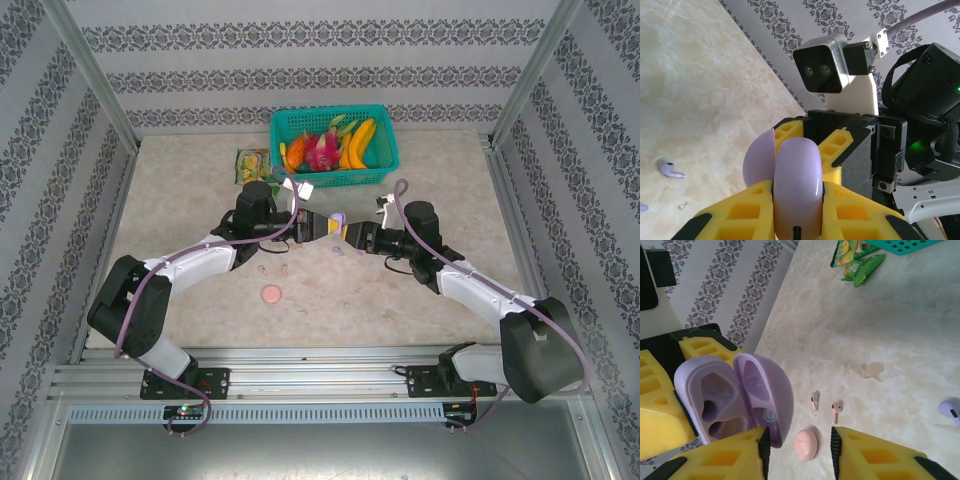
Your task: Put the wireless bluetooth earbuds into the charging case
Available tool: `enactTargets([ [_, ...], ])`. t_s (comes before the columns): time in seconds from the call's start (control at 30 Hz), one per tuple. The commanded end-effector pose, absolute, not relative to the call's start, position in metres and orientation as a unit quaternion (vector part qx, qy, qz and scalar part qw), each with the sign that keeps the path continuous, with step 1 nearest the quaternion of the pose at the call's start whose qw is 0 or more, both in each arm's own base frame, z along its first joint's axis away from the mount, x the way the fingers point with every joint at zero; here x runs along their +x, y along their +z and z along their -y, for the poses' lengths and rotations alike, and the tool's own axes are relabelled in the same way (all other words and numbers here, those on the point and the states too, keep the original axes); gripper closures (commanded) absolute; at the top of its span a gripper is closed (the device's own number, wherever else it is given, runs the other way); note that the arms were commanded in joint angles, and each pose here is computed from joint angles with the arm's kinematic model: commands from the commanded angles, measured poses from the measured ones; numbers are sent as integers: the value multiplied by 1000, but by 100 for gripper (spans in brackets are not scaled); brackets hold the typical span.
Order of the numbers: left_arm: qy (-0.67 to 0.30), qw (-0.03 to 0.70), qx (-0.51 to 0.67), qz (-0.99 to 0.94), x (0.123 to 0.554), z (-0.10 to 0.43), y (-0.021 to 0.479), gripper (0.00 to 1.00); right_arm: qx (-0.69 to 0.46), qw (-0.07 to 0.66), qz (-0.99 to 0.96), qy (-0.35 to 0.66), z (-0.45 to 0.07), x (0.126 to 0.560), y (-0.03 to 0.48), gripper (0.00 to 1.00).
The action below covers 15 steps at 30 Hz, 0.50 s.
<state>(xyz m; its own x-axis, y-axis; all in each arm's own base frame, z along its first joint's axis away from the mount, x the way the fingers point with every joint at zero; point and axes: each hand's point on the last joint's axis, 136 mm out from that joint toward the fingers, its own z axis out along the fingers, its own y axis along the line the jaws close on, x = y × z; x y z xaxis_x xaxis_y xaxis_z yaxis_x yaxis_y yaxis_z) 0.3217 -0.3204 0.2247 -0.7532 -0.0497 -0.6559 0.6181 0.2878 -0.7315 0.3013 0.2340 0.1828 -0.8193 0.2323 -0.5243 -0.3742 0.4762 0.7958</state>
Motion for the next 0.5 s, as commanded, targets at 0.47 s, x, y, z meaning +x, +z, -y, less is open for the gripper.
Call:
enactTargets([
  [0.47,-581,310,209,-723,321,327,242,100,-49,330,-799,501,-239,321,198,64],
])
